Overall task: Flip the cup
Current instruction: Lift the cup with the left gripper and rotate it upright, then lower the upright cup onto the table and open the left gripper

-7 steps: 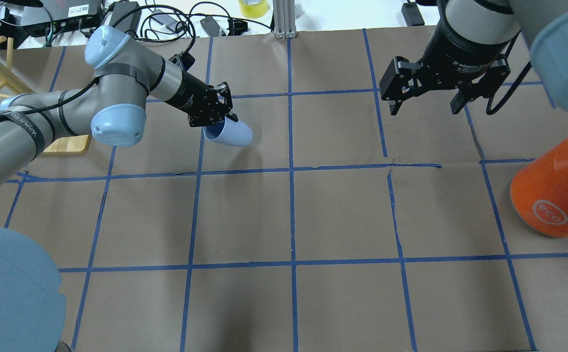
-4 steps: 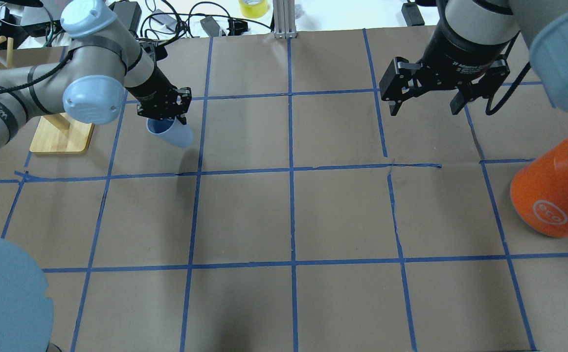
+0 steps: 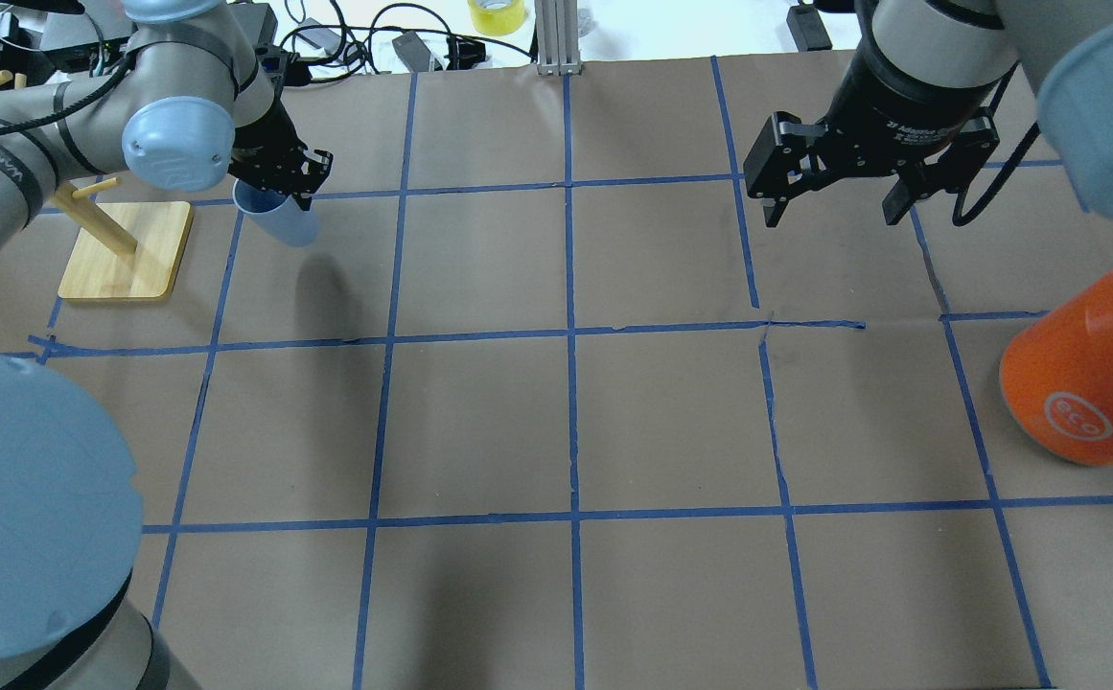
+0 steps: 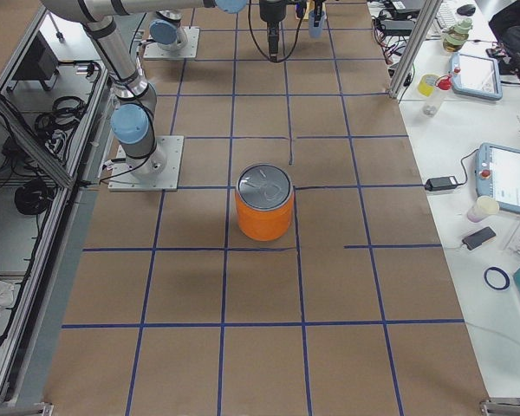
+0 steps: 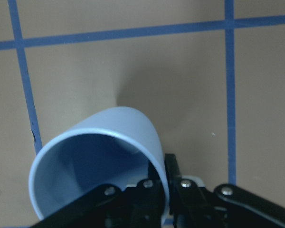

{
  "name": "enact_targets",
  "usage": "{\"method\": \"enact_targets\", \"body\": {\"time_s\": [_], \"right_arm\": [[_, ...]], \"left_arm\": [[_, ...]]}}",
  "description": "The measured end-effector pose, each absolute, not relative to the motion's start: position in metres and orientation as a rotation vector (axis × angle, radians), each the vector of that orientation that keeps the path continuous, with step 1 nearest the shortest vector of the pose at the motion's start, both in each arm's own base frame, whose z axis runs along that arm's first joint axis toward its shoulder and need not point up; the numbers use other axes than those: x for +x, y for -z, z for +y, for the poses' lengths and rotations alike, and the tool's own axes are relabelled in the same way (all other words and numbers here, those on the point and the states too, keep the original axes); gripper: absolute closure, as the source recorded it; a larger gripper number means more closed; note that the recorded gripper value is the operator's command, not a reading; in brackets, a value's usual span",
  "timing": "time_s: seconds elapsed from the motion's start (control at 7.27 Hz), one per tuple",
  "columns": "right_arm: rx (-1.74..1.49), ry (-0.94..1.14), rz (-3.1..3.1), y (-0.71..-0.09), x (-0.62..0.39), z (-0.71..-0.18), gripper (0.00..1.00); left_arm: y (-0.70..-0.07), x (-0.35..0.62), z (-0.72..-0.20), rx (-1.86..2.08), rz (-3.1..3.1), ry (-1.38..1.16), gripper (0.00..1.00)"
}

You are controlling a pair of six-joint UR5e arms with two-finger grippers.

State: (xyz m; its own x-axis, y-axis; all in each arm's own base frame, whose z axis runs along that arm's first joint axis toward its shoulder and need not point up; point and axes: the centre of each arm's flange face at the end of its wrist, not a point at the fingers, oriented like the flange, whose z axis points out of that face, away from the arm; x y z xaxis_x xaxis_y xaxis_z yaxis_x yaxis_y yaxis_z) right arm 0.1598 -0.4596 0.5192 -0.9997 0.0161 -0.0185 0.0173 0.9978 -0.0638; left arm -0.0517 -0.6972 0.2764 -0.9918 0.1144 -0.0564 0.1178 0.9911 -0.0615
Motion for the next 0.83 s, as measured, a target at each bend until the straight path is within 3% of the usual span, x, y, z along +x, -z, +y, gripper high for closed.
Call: {"method": "enact_targets", "body": {"time_s": [0.41, 0.55, 0.83], "right_arm": [[0.026, 0.099, 3.122, -0.519, 0.160, -0.460, 0.00], [0.026, 0.098, 3.122, -0.519, 0.160, -0.460, 0.00], [0.026, 0.098, 3.122, -0.519, 0.160, -0.459, 0.00]], "left_arm": [[-0.245, -0.051, -0.710, 0.295, 3.066, 0.115, 1.00], [-0.242, -0.052, -0.709, 0.300, 3.066, 0.101, 0.91], [-0.237, -0.055, -0.705, 0.309, 3.069, 0.066, 0.19]]}}
